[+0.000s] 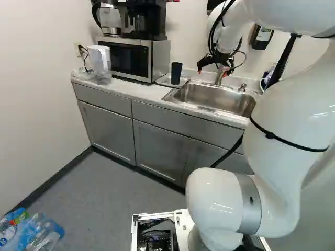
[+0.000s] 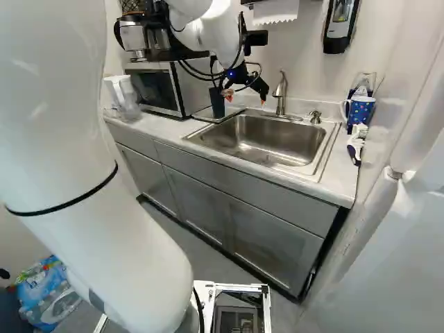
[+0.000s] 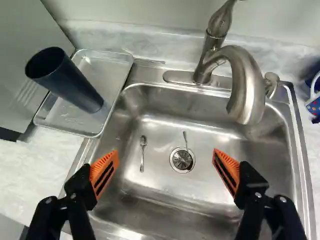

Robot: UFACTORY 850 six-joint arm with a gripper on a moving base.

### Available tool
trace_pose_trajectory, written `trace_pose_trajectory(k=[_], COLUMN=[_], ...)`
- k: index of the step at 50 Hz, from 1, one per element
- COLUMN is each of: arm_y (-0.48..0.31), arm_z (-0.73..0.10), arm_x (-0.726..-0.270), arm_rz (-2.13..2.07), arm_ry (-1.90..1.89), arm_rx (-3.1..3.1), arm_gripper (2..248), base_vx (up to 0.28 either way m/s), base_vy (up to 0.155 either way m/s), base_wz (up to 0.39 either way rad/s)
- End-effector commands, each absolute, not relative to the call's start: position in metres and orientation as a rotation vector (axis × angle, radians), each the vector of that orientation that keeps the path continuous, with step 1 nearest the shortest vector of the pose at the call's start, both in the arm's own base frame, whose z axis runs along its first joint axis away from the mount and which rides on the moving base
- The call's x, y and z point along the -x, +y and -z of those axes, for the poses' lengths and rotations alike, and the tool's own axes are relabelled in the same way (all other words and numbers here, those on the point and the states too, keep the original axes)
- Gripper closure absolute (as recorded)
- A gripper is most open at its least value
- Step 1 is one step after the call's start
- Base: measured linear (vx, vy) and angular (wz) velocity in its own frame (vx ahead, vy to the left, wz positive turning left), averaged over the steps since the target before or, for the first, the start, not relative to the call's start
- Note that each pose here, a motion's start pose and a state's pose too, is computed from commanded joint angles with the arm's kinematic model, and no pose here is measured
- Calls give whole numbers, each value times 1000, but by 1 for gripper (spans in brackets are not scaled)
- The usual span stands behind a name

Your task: Rinse the cup and place it in the tray

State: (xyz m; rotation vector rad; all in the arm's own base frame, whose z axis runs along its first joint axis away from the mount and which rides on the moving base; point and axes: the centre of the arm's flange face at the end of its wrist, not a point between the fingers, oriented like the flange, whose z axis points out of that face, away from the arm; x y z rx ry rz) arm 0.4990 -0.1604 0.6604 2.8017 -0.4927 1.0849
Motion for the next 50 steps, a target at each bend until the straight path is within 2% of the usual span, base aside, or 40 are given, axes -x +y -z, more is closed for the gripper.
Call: trace_pose_trajectory(k=[50], arm_y=[-169], arm_z=[-660], arm_x=[-491], arm_rz=[-1081], arm_ry=[-521], arm_rx=[-2790], arm_gripper=[3], base_vx=[0], base_vy=[0], base_wz=[0])
